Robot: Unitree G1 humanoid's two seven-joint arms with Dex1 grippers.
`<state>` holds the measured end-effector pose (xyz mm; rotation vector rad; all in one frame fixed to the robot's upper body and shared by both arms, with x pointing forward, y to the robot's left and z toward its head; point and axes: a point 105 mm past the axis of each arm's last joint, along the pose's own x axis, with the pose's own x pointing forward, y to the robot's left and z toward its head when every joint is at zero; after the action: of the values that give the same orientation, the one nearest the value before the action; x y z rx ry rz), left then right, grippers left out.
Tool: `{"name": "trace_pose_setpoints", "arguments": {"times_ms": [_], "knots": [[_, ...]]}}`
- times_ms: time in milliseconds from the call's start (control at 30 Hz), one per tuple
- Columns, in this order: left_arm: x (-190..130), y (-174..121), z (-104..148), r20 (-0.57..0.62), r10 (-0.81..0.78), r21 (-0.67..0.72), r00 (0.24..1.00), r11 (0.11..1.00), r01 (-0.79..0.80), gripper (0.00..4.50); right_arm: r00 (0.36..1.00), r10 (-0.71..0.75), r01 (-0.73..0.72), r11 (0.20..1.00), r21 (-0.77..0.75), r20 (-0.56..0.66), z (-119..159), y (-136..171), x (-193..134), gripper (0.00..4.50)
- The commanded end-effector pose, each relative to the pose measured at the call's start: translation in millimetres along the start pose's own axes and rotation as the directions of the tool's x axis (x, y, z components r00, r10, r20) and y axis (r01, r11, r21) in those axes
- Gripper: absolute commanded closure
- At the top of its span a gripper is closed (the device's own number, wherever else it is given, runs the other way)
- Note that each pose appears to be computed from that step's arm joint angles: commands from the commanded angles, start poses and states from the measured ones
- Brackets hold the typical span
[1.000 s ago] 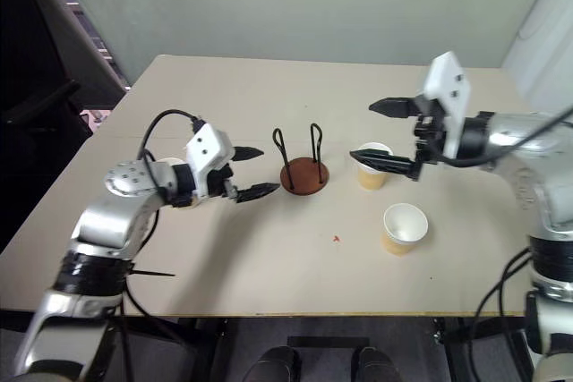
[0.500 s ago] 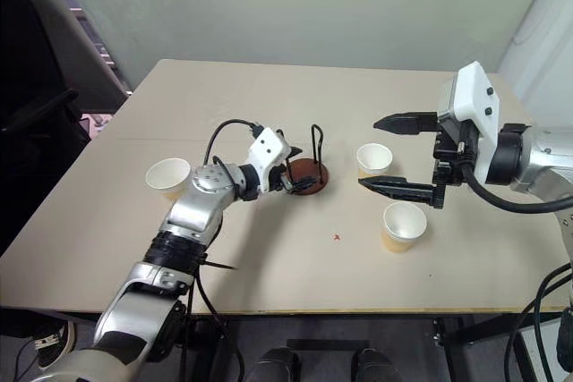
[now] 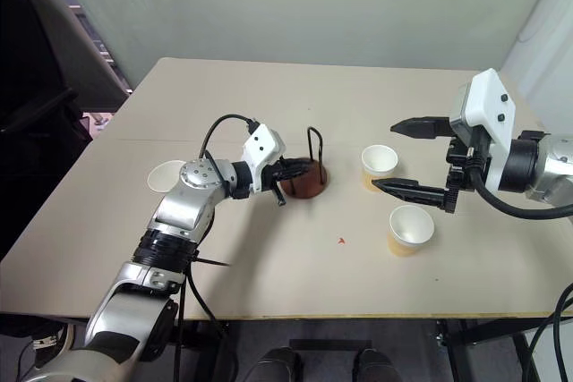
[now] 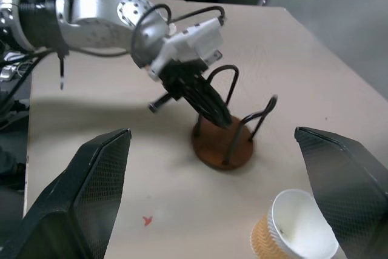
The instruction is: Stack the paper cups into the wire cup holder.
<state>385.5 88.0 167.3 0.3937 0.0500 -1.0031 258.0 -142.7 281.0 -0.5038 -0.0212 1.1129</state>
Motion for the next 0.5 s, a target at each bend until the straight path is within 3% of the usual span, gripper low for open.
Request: {"name": "trace_pose_setpoints", "arguments": {"times_ms": [33,367,500], "knots": [[1,-15,16,0.052,-0.093,0.001,0.994,0.996,0.093,4.47,0.999,-0.033,0.035,0.997,-0.062,0.026,13,-1,-7,0.0],[17,-76,43,0.122,-0.406,0.007,0.906,0.913,0.408,4.47,0.999,-0.041,0.042,0.997,-0.061,0.013,9,4,-7,0.0],[9,-100,31,0.031,-0.505,0.041,0.863,0.863,0.504,4.47,0.999,-0.051,0.051,0.997,-0.06,0.007,8,6,-9,0.0]]}}
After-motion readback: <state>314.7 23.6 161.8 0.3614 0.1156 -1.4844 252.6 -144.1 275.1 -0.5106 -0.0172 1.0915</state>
